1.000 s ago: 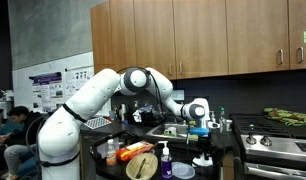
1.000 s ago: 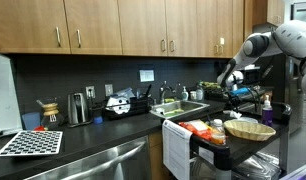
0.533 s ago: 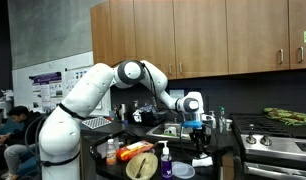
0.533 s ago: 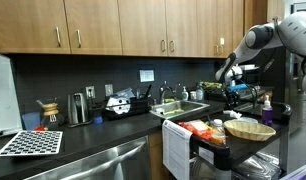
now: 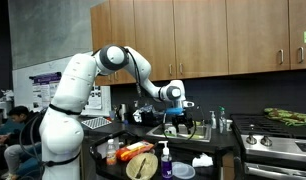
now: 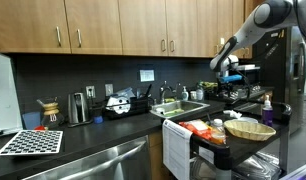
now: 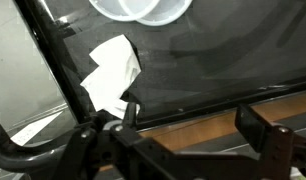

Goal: Move the white napkin backwards then use it to wipe the top shelf of the service trolley.

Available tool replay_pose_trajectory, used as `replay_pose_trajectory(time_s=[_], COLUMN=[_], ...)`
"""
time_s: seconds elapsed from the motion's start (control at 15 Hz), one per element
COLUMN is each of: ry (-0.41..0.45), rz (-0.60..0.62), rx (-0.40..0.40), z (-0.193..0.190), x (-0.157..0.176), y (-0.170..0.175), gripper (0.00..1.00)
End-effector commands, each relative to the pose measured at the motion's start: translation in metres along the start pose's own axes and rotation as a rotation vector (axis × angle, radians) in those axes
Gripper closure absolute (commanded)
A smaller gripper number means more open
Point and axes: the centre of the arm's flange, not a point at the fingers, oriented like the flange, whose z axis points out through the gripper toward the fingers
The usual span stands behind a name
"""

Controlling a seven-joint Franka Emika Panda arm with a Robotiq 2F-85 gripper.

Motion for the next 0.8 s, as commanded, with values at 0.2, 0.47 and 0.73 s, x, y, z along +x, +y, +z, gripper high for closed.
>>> replay_pose_trajectory(time_s=[0.2, 0.47, 0.73], ry=[0.090, 0.136, 0.134], rz=[0.007, -0.009, -0.002], rx=[0.013, 0.017, 0.030], z=[-0.079, -0.118, -0.117], x=[-0.096, -0.152, -0.141], y=[-0.034, -0.018, -0.018], gripper=[0.00, 0.00, 0.00])
